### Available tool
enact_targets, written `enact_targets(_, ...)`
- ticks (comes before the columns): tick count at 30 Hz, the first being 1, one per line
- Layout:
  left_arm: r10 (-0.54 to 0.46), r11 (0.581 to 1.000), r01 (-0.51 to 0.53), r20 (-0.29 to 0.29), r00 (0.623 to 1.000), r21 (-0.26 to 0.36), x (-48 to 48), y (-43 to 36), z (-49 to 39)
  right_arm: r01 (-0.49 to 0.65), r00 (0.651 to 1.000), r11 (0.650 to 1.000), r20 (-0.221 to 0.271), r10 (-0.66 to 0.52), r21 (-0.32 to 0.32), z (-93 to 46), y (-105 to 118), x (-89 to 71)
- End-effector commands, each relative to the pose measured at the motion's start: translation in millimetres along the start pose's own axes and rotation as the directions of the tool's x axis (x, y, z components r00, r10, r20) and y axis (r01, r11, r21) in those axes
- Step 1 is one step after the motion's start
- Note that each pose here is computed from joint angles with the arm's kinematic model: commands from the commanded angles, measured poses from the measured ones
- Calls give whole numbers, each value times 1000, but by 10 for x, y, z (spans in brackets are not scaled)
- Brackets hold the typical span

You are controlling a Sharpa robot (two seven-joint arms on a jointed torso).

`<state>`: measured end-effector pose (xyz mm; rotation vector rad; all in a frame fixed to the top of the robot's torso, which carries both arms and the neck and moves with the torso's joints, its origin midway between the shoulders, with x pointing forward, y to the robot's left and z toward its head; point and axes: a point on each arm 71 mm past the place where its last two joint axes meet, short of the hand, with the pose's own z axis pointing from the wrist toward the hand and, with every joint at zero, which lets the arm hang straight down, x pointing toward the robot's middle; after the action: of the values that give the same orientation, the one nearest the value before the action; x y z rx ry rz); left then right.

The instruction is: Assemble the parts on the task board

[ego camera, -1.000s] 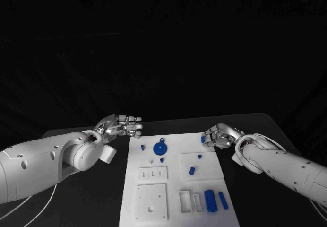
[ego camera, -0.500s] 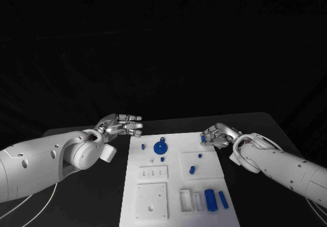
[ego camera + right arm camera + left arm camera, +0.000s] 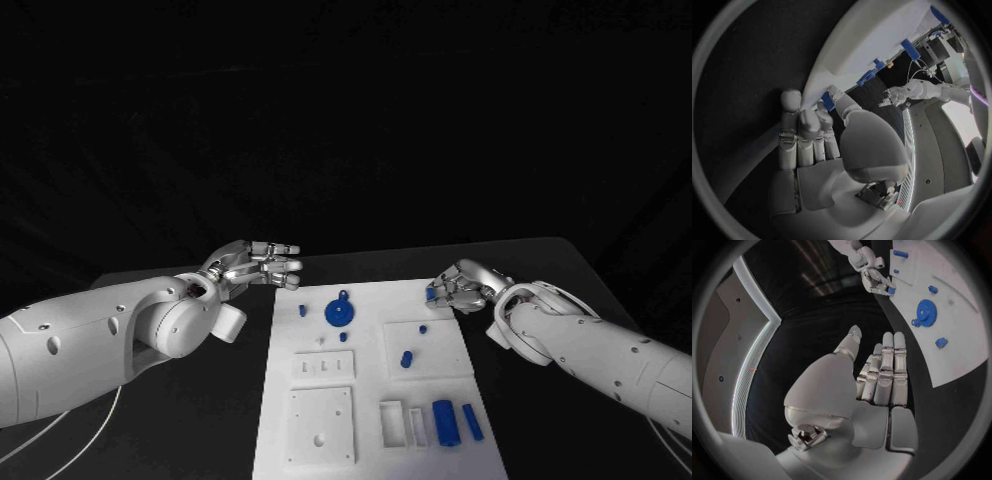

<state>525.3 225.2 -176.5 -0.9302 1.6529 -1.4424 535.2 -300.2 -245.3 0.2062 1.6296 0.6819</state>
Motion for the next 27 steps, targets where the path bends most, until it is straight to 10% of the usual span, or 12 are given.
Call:
enact_targets(1,-6,1000,6,-18,1000,11,25,-14,8,-11,1000,1000,-13,11,-2,-6,5,40)
enact_targets(15,8,1000,-8,-14,1000,-3,20,-6,8,-31,998,999,56,30,26,-2,87,6)
enact_targets(27,65,980,-95,-173,983,-175,102,-132,144,71,995,997,-66,-70,6,174,715,-152)
